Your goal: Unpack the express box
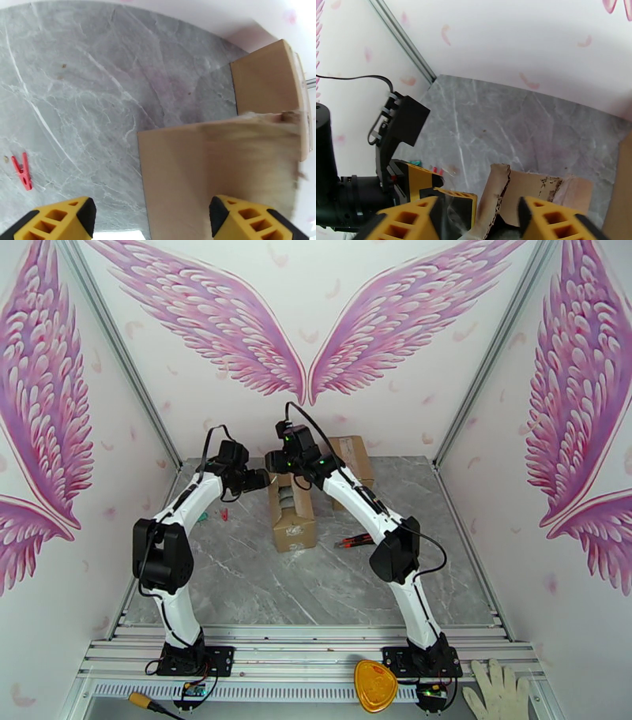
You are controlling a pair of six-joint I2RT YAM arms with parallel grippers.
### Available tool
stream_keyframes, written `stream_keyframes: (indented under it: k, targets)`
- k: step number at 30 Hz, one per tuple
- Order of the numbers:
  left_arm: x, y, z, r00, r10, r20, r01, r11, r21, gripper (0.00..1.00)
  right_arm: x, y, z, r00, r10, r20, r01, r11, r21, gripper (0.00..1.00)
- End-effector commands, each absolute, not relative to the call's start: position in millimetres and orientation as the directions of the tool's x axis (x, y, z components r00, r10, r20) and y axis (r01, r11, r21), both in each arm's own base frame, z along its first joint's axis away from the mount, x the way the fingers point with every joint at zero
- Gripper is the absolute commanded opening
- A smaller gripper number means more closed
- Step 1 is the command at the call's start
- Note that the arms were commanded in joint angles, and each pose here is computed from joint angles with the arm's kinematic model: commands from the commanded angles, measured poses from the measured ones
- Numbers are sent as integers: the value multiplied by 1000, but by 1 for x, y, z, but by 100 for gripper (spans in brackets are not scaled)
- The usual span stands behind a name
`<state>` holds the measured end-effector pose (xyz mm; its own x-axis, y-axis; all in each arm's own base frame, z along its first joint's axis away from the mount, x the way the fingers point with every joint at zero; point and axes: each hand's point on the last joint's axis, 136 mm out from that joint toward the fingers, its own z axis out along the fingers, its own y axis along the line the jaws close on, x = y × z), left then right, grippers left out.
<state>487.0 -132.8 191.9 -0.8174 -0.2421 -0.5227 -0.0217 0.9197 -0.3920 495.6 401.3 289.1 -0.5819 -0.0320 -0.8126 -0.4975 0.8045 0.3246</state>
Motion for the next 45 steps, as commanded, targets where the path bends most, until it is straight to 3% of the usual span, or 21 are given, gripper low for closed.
stream_keyframes:
  k: [1, 3, 7, 18, 30, 37, 45]
  targets:
    - [477, -129, 232, -764, -237, -601, 13, 924, -381, 82, 484, 404, 312, -551, -49, -833, -564, 757, 329, 81]
    - [475, -129, 240, -751, -232, -618, 26, 925, -379, 82, 482, 400, 318, -538, -53, -841, -568, 760, 315, 89]
    - [471, -120, 251, -727, -238, -644, 9, 935, -355, 82, 478, 389, 332, -518, -47, -854, -570, 764, 304, 95]
    - [465, -138, 276, -709, -246, -661, 17, 931, -364, 85, 469, 346, 351, -491, -18, -871, -537, 793, 287, 97]
    - [464, -180, 261, -773, -206, -600, -35, 958, -284, 86, 463, 307, 303, -572, -14, -820, -426, 859, 282, 98]
    - [467, -177, 236, -821, -181, -542, -114, 981, -155, 83, 456, 288, 290, -582, 1, -813, -380, 884, 274, 98]
    - [470, -183, 230, -833, -153, -532, -107, 987, -117, 79, 449, 276, 276, -596, -1, -803, -361, 894, 267, 98]
